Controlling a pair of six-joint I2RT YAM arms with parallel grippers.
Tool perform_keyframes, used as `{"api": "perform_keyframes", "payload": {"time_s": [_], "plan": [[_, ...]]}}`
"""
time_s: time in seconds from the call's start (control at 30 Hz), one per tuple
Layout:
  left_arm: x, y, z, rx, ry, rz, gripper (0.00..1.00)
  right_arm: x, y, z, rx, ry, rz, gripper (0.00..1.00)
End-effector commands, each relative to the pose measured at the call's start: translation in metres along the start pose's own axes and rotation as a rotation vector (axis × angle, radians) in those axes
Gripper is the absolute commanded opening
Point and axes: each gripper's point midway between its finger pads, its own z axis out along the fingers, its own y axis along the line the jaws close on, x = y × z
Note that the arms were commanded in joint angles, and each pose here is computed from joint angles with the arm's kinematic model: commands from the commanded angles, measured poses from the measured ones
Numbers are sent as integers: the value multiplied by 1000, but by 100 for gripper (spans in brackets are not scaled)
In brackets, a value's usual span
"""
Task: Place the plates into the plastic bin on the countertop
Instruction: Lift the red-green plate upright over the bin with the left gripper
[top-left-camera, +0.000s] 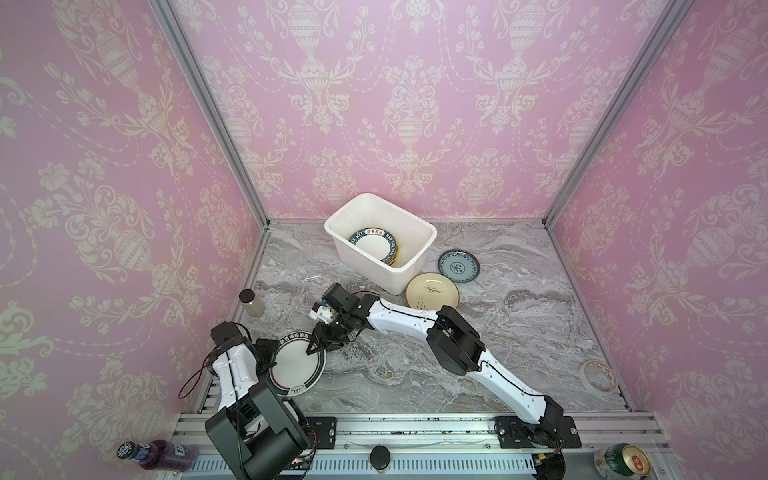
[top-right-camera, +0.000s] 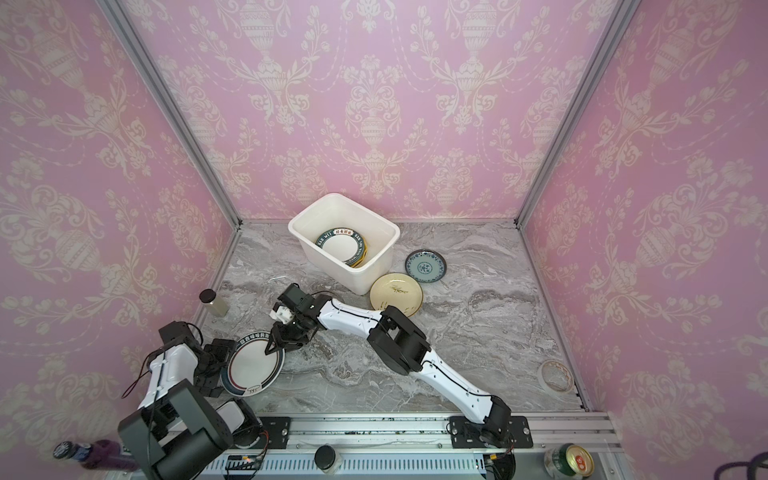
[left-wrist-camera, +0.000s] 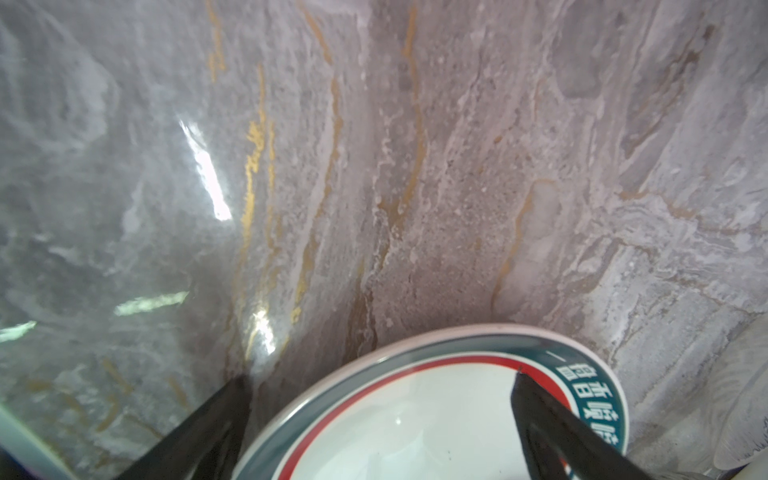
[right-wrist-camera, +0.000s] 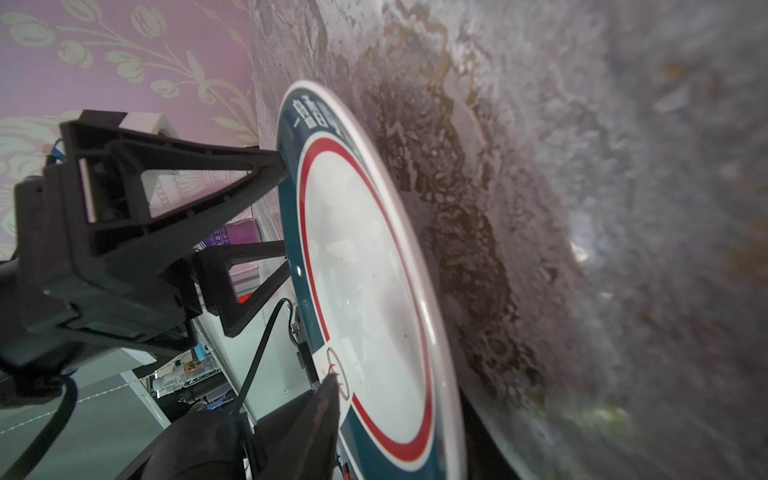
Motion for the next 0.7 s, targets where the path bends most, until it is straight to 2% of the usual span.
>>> {"api": "perform_keyframes", "payload": {"time_s": [0.0, 0.43, 0.67], "plan": [[21, -11, 10, 94, 111, -34, 99, 1, 28, -9, -52, -10, -64, 33], [21, -29, -2, 188, 109, -42, 99, -4, 35, -30, 1, -56, -88, 7], [16, -56, -32, 351, 51, -2, 99, -16, 42, -74, 69, -136, -63, 6]]}}
